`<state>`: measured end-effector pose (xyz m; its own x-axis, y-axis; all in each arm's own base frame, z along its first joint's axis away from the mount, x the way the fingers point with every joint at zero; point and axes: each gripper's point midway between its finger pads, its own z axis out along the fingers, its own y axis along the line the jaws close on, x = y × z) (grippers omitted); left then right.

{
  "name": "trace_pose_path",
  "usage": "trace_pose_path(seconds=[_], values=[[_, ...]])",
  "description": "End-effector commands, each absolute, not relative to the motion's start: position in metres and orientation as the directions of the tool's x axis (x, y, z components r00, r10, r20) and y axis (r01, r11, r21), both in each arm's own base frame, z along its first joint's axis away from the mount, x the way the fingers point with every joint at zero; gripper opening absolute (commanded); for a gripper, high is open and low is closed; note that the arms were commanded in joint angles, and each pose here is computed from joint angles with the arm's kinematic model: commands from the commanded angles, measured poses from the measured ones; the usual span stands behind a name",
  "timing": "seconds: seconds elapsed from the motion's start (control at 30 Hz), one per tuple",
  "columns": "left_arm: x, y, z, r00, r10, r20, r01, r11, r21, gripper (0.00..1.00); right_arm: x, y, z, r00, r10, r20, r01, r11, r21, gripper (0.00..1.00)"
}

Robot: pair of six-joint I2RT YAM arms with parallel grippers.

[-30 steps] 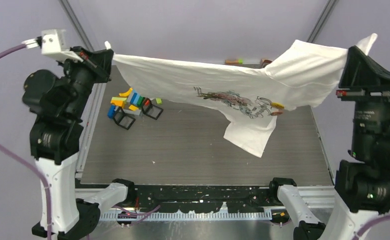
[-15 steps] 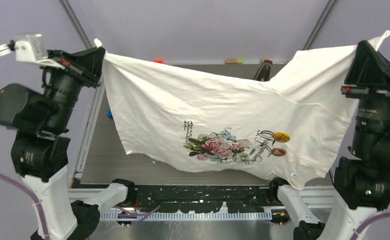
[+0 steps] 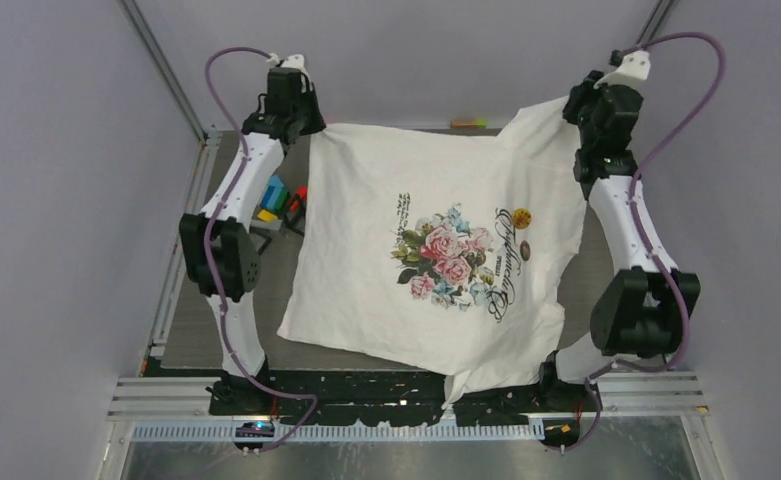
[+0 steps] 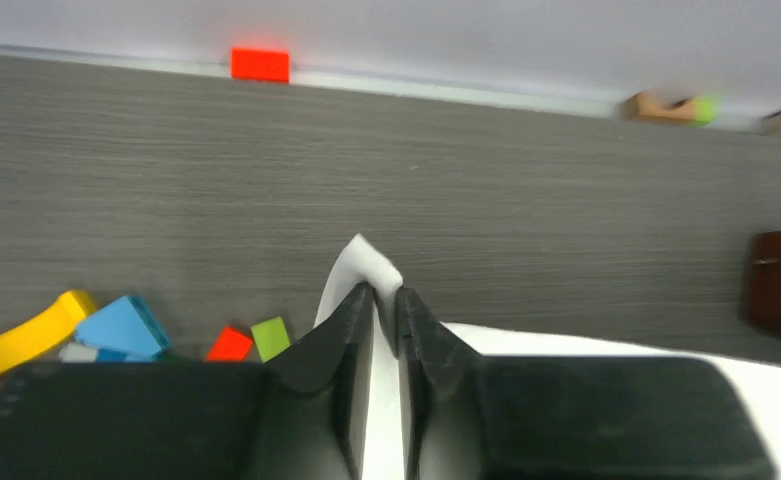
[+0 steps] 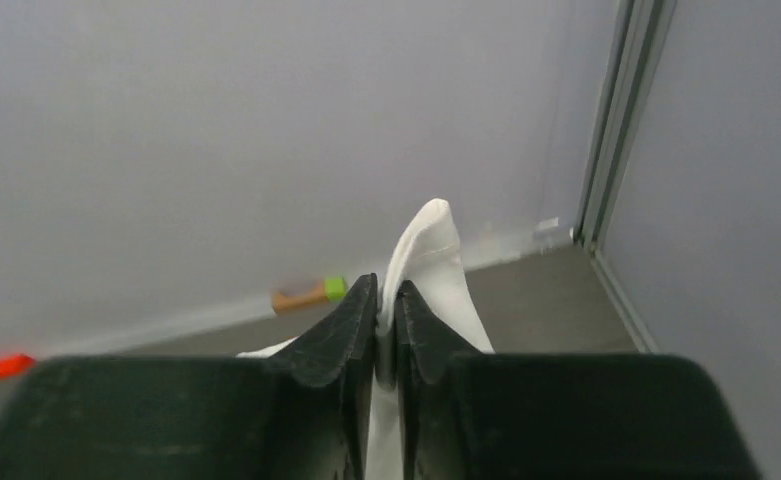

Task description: Pin the brooch onto the clothing

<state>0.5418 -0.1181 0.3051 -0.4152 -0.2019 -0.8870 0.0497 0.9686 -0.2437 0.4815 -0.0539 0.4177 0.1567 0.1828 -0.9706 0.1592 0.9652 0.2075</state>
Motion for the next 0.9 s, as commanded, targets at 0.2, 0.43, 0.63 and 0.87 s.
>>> trace_pose_path(seconds=[0.2,0.43,0.63,0.87], values=[[0.615,-0.141,0.288,-0.390,-0.151,-0.908,0.156,0.961,-0.227,1.00,0.540,-0.060,0.332,-0.042,0.238,-0.970,0.186,0.956,0.227,0.87],[0.577,-0.129,0.299,-0.408,-0.207,-0.889,0.144,0.947,-0.287,1.00,0.493,-0.051,0.347,-0.021,0.283,-0.959,0.171,0.946,0.276,0.91],[0.511,-0.097,0.314,-0.407,-0.312,-0.859,0.075,0.925,-0.371,1.00,0.430,-0.052,0.348,-0.066,0.258,-0.964,0.221,0.946,0.238,0.92],[0.414,-0.071,0.334,-0.405,-0.303,-0.863,0.004,0.943,-0.333,1.00,0.353,-0.063,0.351,0.044,0.237,-0.970,0.302,0.923,0.240,0.93]])
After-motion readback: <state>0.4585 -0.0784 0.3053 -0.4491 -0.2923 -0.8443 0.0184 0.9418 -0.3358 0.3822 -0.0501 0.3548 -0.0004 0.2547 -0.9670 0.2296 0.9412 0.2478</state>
